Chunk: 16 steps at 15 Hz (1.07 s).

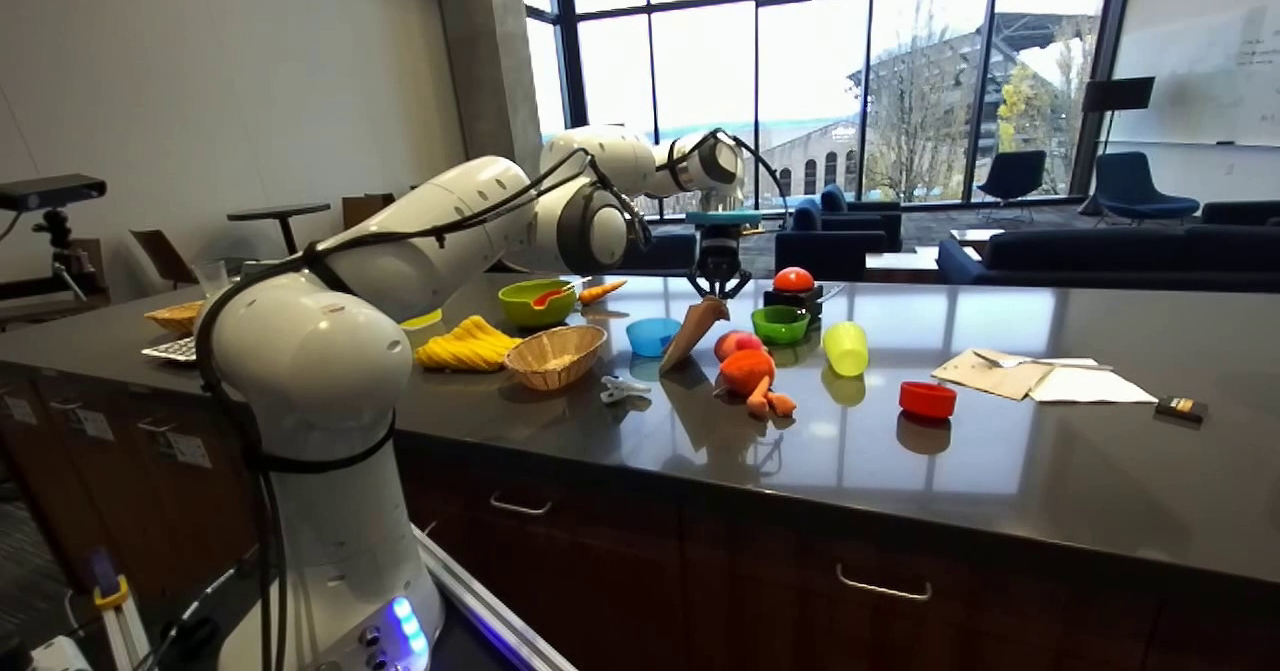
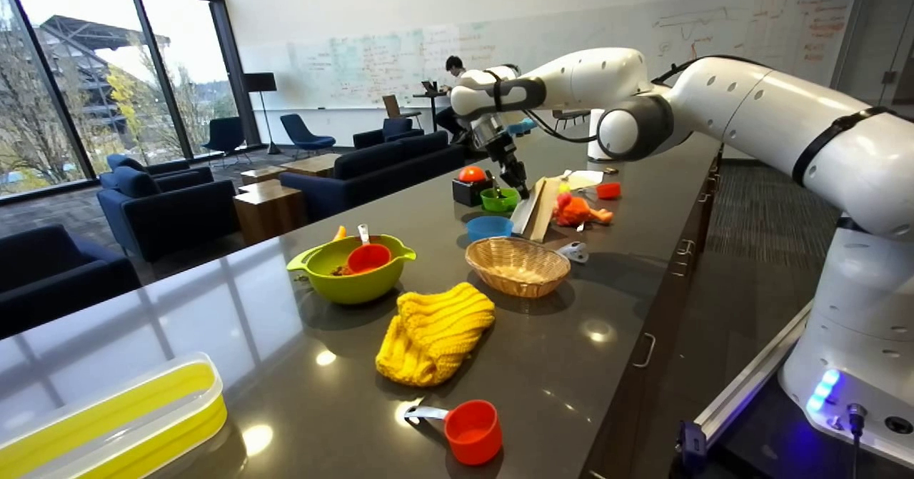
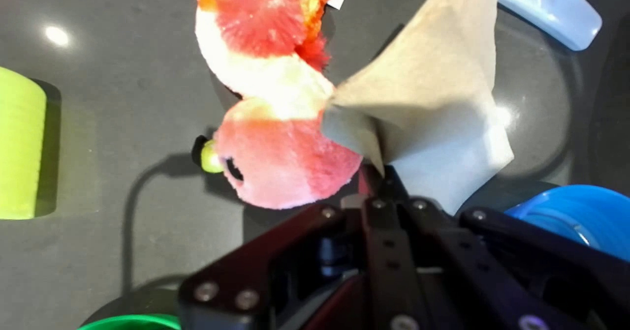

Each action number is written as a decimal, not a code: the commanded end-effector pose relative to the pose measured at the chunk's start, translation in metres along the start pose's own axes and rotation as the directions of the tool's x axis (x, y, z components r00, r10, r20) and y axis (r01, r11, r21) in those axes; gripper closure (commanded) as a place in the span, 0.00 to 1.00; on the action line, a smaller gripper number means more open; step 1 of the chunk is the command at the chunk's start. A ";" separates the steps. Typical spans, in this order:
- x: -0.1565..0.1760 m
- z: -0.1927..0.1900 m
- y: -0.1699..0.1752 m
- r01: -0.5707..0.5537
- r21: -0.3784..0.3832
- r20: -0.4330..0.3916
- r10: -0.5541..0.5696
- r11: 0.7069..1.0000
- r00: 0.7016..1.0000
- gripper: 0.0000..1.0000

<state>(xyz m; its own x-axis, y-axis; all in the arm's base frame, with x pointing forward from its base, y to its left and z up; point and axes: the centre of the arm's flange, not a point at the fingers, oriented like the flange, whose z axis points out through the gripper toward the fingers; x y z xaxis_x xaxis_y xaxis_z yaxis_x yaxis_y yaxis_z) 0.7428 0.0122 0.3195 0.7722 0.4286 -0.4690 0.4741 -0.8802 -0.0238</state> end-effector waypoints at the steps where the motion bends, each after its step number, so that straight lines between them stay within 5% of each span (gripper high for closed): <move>1: 0.034 -0.026 0.011 0.135 0.028 0.032 -0.135 0.991 0.990 1.00; 5: 0.035 -0.029 0.000 0.342 0.131 -0.006 -0.345 0.930 0.939 1.00; 10: 0.038 -0.023 -0.010 0.549 0.219 -0.065 -0.550 0.806 0.833 1.00; 16: 0.031 -0.008 -0.010 0.624 0.339 -0.019 -0.658 0.704 0.753 1.00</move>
<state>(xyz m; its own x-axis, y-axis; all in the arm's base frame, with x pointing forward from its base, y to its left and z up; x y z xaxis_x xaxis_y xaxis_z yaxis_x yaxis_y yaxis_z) 0.7096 0.0387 0.3004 0.3270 0.8865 -0.3275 0.6973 -0.4602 -0.5496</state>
